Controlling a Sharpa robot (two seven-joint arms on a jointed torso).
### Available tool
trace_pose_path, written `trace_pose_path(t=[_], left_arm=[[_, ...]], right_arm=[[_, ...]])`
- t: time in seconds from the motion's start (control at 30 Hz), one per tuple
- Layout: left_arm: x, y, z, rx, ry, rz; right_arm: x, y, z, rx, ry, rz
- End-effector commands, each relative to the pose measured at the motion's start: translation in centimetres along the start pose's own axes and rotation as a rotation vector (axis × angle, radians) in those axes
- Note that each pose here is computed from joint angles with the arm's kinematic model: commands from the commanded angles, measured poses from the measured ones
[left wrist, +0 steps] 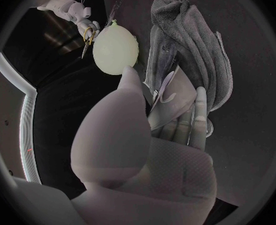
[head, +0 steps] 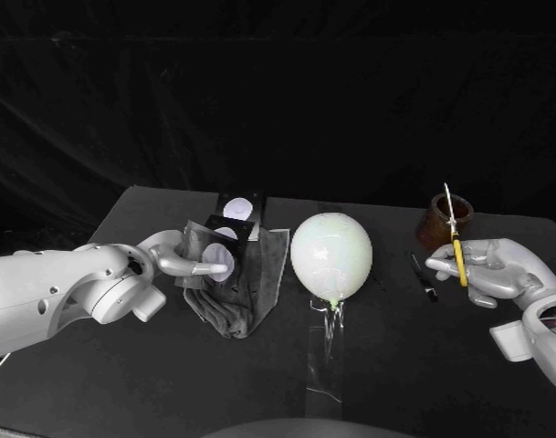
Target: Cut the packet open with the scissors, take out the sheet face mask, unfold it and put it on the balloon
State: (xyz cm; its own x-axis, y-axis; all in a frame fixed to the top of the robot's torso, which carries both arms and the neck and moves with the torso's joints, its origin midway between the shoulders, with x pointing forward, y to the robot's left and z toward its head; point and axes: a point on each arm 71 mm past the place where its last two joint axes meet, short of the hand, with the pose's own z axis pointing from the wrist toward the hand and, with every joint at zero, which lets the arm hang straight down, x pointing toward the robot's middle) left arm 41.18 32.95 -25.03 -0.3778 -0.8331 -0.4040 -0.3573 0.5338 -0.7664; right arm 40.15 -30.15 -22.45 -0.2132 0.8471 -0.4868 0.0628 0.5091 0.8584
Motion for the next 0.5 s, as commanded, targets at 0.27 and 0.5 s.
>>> trace_pose_path(t=[0.27, 0.5], left_arm=[[-1.48, -0.81, 0.12, 0.002, 0.016, 0.04], [-3.15, -0.73, 0.3, -0.053, 0.034, 0.056]], right_arm=[[0.1, 0.2, 0.1, -0.018, 0.004, 0.001], [0.1, 0.2, 0.2, -0.018, 0.007, 0.001]])
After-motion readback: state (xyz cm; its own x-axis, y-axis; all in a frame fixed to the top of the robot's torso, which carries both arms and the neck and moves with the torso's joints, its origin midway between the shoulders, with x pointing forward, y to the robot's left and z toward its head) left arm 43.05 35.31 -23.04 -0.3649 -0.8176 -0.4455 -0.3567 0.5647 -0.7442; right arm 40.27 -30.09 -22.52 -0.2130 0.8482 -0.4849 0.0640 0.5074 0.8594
